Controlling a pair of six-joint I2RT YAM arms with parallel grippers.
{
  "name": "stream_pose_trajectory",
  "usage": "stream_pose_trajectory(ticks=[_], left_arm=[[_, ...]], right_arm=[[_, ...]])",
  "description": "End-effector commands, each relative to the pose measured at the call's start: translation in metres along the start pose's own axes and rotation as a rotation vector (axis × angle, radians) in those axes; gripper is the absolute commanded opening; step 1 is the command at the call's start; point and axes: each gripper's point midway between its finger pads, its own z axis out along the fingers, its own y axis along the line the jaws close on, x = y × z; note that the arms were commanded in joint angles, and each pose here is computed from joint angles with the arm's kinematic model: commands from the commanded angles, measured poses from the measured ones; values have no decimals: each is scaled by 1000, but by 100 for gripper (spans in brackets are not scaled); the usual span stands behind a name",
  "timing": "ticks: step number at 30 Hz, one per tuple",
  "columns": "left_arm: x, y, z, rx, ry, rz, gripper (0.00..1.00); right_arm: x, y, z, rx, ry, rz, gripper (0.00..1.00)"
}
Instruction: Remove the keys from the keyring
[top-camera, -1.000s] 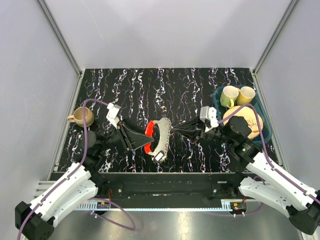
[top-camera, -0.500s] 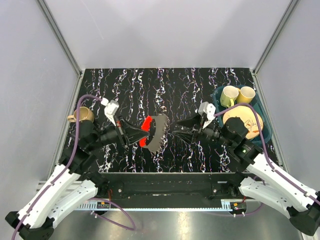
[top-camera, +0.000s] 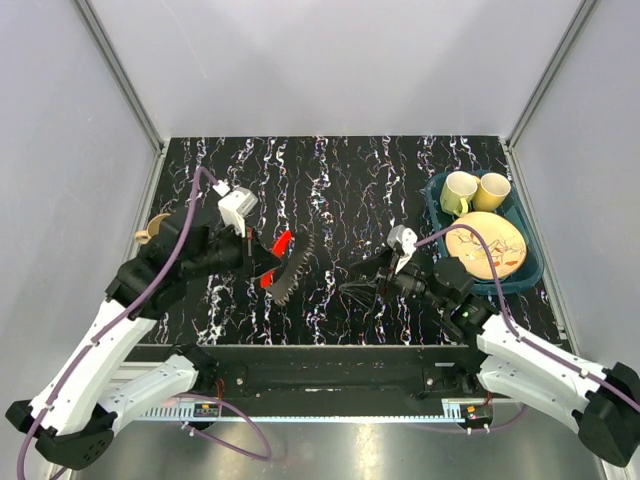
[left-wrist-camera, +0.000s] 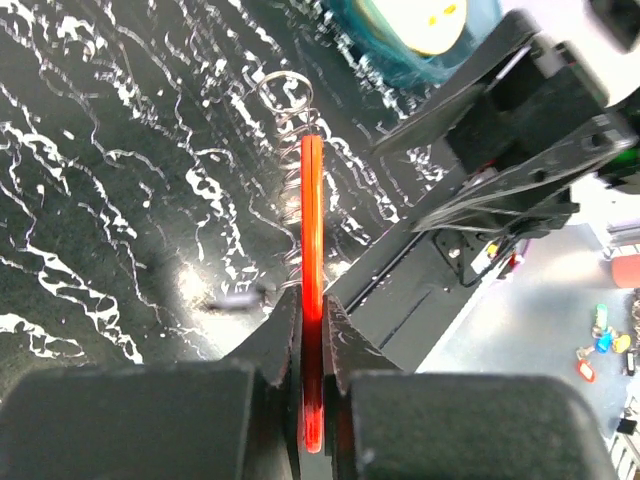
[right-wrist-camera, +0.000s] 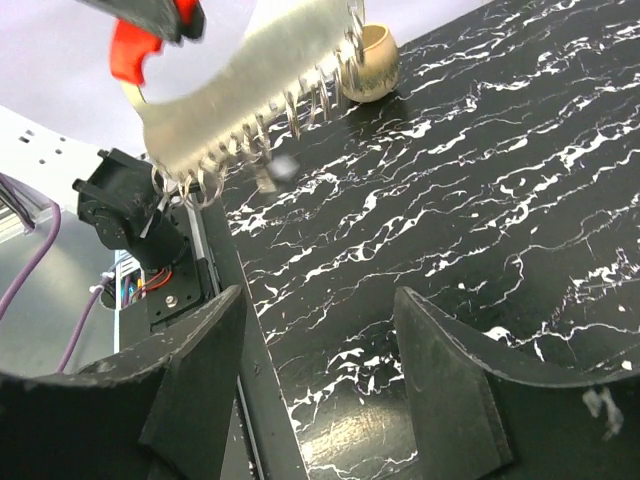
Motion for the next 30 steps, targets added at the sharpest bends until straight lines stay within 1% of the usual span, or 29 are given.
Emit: stream_pose_trajectory(ticks=[1, 4, 8, 10, 15, 21, 30], left_arm=[[-45, -43, -32, 124, -129, 28, 0], [-53, -56, -39, 170, -153, 12, 0], [-63, -70, -45, 228, -187, -10, 0], [-65, -72, -47, 236, -194, -24, 0], [-71, -71, -49, 222, -221, -41, 0], [-73, -79, -50, 267, -230, -64, 0], [-74, -82, -51, 285, -237, -71, 0]], right_arm=[[-52, 18, 9, -69, -225, -130, 66], [-55, 20, 15, -74, -238, -168, 66], [-63, 28, 24, -114, -289, -200, 66], [-70, 33, 30, -126, -303, -208, 66], [-72, 45, 44, -158, -305, -250, 66], [-80, 52, 57, -163, -324, -280, 66], [-72, 64, 71, -189, -307, -288, 66]])
